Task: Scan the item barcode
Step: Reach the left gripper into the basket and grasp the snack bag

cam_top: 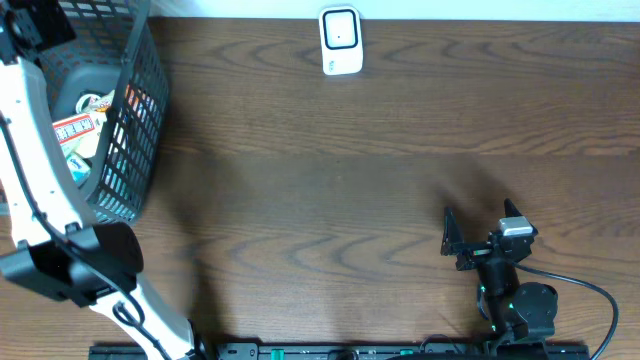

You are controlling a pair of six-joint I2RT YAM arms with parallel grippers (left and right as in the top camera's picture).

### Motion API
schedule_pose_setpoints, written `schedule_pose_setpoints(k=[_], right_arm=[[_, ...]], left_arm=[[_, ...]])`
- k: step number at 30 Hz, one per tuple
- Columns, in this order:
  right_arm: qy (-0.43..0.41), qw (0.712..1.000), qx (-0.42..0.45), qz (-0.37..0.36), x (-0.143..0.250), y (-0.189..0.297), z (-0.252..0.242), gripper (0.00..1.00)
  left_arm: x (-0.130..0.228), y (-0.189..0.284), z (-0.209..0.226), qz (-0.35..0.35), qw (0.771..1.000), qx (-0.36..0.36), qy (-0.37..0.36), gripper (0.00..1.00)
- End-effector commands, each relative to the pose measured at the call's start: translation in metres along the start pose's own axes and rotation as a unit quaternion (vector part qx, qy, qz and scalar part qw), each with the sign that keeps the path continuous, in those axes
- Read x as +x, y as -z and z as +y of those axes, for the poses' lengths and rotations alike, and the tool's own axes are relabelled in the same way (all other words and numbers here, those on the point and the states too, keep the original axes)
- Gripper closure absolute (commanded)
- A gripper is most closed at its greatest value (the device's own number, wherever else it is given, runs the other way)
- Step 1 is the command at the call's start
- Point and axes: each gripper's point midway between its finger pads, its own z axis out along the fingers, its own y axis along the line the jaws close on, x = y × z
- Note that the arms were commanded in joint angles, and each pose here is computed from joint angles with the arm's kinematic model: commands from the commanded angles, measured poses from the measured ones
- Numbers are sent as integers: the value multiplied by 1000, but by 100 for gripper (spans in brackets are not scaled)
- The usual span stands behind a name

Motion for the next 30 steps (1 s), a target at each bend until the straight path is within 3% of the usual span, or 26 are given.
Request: schedule_pose_setpoints(k=[1, 8, 13, 18, 24, 30], right_arm=[[6, 1000, 5, 0, 0, 0, -2, 1], [6, 1000, 5, 0, 0, 0, -2, 1], [6, 1000, 5, -1, 0, 0, -2, 1], [6, 1000, 5, 0, 0, 0, -2, 1], [6, 1000, 5, -1, 0, 0, -2, 1], [6, 1000, 5, 0, 0, 0, -2, 1]], left_arm=[[16, -25, -1, 32, 996, 16, -81, 2], [32, -61, 5, 58, 990, 50, -117, 2], [51, -76, -10, 53, 965, 193, -172, 2], [71, -90, -12, 40, 937, 264, -223, 2], [110, -109, -25, 43, 893, 297, -336, 2], [122, -137, -16, 62, 896, 237, -370, 2]])
